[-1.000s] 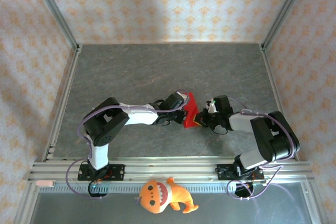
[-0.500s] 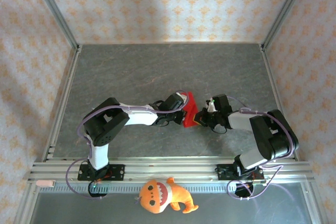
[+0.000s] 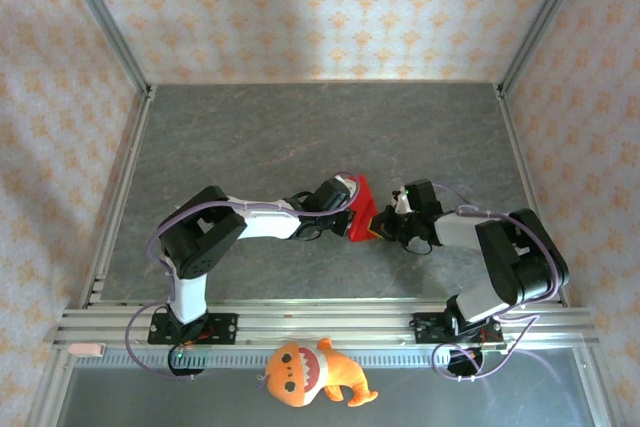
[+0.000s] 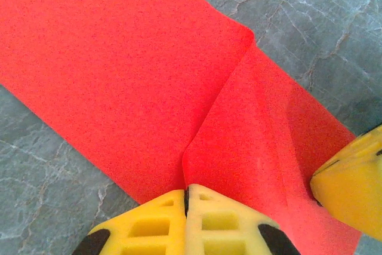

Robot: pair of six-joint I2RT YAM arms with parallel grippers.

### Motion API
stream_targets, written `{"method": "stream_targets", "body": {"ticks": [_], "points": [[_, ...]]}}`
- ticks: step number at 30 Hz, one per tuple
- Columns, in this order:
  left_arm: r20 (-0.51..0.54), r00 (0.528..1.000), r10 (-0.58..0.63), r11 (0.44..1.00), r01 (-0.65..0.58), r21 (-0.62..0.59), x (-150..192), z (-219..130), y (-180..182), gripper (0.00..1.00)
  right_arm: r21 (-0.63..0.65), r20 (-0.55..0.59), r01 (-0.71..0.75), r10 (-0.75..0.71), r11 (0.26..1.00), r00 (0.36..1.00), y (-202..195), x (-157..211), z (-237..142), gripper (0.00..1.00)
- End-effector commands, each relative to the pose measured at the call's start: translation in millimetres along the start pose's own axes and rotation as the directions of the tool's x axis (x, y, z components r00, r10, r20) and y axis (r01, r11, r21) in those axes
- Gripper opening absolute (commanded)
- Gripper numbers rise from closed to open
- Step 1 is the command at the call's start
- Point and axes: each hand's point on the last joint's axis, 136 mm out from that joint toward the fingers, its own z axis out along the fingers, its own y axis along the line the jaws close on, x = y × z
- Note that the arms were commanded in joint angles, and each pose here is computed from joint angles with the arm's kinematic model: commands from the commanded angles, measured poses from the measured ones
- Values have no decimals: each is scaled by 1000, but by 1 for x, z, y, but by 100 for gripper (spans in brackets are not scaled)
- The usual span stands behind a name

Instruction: Fold a paper plane with a square sheet of paper (pick it up from the middle)

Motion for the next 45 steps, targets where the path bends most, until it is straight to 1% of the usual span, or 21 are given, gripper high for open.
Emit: {"method": "stream_targets", "body": {"ticks": [1,6,11,17,20,24,27,30,33,40,44,45], "points": [[-2,1000,12,999,-12,-52,6,1,14,0,187,1,-58,59,981,998,-48,11,3,1],[-5,1000,15,999,-15,-42,8,2,12,0,172,-1,-53,54,984,999,-44,12,3,1],[-10,1000,15,1000,-15,-9,11,5,7,0,72,9,-32,31,997,999,-19,5,0,3],[6,1000,3,1000,-3,-1,6,3,4,0,-51,45,2,1,999,999,17,-6,-10,10],[26,1000,-6,1000,6,9,-1,-2,1,0,-91,63,-11,16,996,998,26,-10,-13,15],[54,998,-29,998,26,54,-11,-9,-8,0,-157,62,-30,40,987,997,37,-10,-14,16],[68,997,-41,996,36,77,-17,-13,-13,0,-164,43,-33,40,986,998,36,-6,-11,17],[80,996,-49,995,41,95,-23,-17,-17,0,-152,16,-48,51,987,999,31,-1,-6,26],[89,995,-54,993,44,107,-26,-19,-19,0,-148,2,-63,64,987,998,28,2,-2,31],[74,996,-57,992,48,121,-24,-17,-22,0,-150,-10,-75,74,986,997,24,6,2,32],[74,995,-71,989,61,132,-23,-18,-22,0,-121,-14,-88,87,989,996,15,7,5,29],[72,995,-74,989,63,137,-22,-18,-23,2,-112,-15,-92,91,989,996,12,8,6,28]]}}
